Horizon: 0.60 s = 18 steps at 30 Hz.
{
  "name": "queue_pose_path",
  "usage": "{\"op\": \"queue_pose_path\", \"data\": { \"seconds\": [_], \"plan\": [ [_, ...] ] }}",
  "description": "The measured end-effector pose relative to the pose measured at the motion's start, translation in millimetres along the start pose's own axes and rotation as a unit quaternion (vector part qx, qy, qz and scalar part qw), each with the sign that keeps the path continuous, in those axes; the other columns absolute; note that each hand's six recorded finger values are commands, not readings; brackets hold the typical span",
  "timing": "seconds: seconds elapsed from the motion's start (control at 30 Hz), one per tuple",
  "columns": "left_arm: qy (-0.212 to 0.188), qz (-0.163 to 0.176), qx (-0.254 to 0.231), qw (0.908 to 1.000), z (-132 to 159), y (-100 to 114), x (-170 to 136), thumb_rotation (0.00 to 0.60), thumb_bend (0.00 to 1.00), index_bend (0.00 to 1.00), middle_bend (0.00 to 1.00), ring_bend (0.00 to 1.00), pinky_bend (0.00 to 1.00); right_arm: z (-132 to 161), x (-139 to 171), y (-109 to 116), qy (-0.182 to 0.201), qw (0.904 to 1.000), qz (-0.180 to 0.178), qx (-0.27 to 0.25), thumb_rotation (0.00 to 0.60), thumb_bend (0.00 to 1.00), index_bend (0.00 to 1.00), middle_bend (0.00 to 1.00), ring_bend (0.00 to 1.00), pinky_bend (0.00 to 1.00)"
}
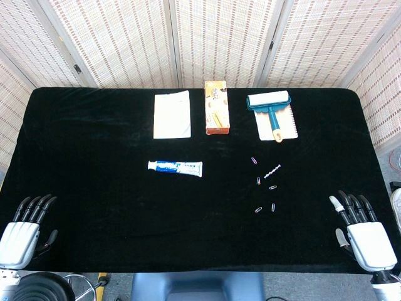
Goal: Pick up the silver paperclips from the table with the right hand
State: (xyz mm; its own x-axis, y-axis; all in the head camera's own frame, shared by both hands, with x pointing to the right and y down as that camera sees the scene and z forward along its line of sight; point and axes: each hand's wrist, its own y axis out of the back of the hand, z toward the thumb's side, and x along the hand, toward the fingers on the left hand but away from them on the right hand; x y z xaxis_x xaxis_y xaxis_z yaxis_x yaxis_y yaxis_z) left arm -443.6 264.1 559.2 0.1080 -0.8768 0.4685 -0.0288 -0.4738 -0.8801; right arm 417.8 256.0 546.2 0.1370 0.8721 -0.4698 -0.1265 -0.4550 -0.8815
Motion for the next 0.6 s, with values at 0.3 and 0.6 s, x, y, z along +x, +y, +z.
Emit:
{"op": "queue_pose_path", "data": {
  "seconds": [0.3, 0.6],
  "plan": [
    [-0.001, -0.001, -0.005, 1.0000, 0.7, 0.2, -0.6, 0.600, 0.47, 0.00, 0.11, 0.10, 0.07, 7.5, -7.8, -1.9, 0.019, 0.9998, -0.003, -0.007, 0.600, 0.50, 0.04, 0.00, 0.00, 0.00],
    [0.017, 0.003, -0.003, 0.9998, -7.8, 3.4, 9.1, 0.600, 0.47, 0.00, 0.11, 0.10, 0.08, 19.7, -40.8, 7.3, 0.040, 0.9990, -0.009, 0.015, 0.600, 0.50, 0.08, 0.00, 0.00, 0.00]
  ]
}}
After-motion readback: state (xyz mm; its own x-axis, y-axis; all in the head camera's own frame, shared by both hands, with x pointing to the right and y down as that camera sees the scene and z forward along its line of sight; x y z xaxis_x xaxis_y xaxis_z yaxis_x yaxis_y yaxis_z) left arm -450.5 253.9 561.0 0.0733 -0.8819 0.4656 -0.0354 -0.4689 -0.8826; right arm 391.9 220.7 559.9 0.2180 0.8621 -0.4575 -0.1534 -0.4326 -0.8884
